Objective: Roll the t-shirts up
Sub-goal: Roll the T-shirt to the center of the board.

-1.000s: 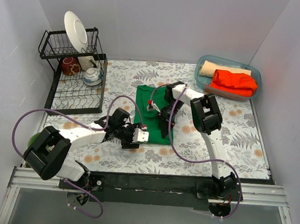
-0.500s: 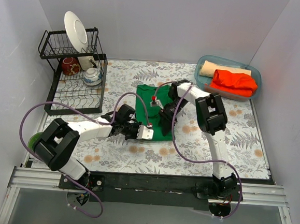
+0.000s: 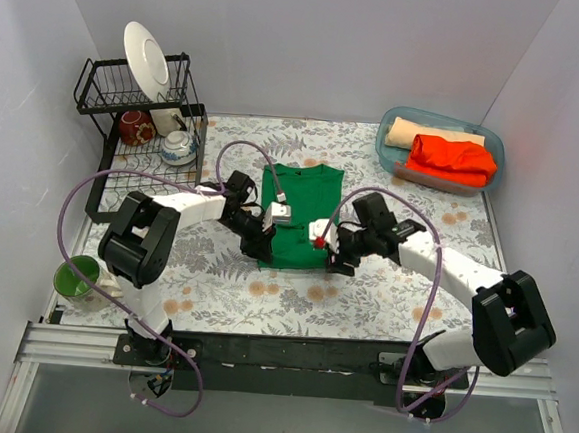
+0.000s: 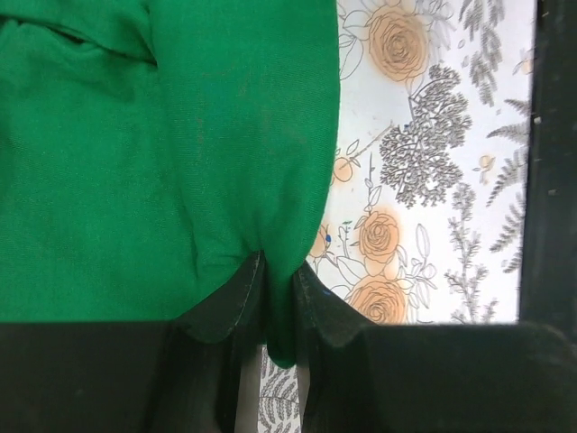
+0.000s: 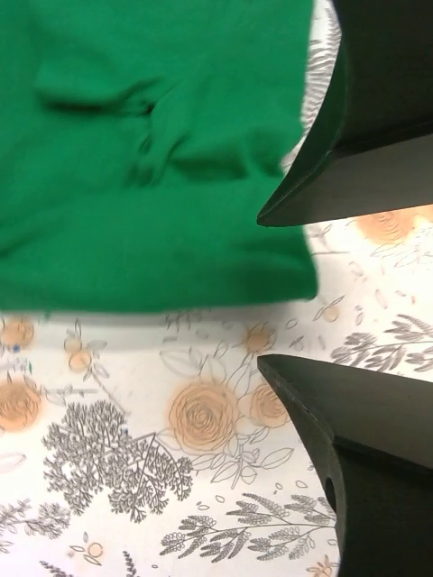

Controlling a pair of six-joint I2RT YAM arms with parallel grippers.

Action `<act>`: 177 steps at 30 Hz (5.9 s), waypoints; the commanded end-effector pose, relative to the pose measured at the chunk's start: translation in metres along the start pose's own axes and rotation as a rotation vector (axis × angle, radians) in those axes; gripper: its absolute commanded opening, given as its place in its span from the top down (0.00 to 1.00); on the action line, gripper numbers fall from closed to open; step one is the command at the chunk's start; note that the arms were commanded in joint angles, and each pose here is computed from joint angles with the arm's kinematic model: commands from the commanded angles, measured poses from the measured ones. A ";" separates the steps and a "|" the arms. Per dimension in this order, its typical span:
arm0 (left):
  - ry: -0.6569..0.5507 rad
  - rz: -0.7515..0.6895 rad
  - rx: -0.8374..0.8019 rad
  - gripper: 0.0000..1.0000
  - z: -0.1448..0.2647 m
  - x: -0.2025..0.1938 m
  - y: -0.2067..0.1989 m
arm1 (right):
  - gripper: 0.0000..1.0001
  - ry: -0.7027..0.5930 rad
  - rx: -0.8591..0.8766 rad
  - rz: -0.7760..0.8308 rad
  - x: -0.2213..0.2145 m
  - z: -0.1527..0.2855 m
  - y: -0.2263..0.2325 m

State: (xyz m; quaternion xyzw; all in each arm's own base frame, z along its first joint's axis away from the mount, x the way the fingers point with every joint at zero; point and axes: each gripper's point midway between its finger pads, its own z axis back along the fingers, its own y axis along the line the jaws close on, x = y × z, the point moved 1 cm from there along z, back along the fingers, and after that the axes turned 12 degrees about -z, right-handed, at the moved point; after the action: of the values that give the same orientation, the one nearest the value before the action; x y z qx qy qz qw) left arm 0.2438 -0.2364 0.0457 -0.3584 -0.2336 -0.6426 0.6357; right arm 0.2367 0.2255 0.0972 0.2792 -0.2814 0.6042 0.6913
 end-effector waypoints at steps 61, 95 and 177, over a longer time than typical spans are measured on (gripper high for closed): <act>-0.160 0.375 -0.272 0.88 0.040 0.017 -0.005 | 0.93 0.086 0.065 0.043 -0.006 -0.036 0.025; 0.016 0.593 -0.357 0.99 0.025 -0.026 -0.003 | 0.94 0.322 0.659 -0.486 -0.062 -0.041 0.012; -0.181 0.342 -0.409 1.00 -0.009 0.035 -0.036 | 0.21 -0.073 -0.085 0.331 0.007 -0.029 0.035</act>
State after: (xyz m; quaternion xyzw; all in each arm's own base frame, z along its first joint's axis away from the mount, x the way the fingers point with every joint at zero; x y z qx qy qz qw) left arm 0.2068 -0.2626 0.0529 -0.5335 -0.0891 -0.5477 0.6383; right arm 0.1969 0.2425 0.0843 0.2322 -0.3447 0.6791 0.6051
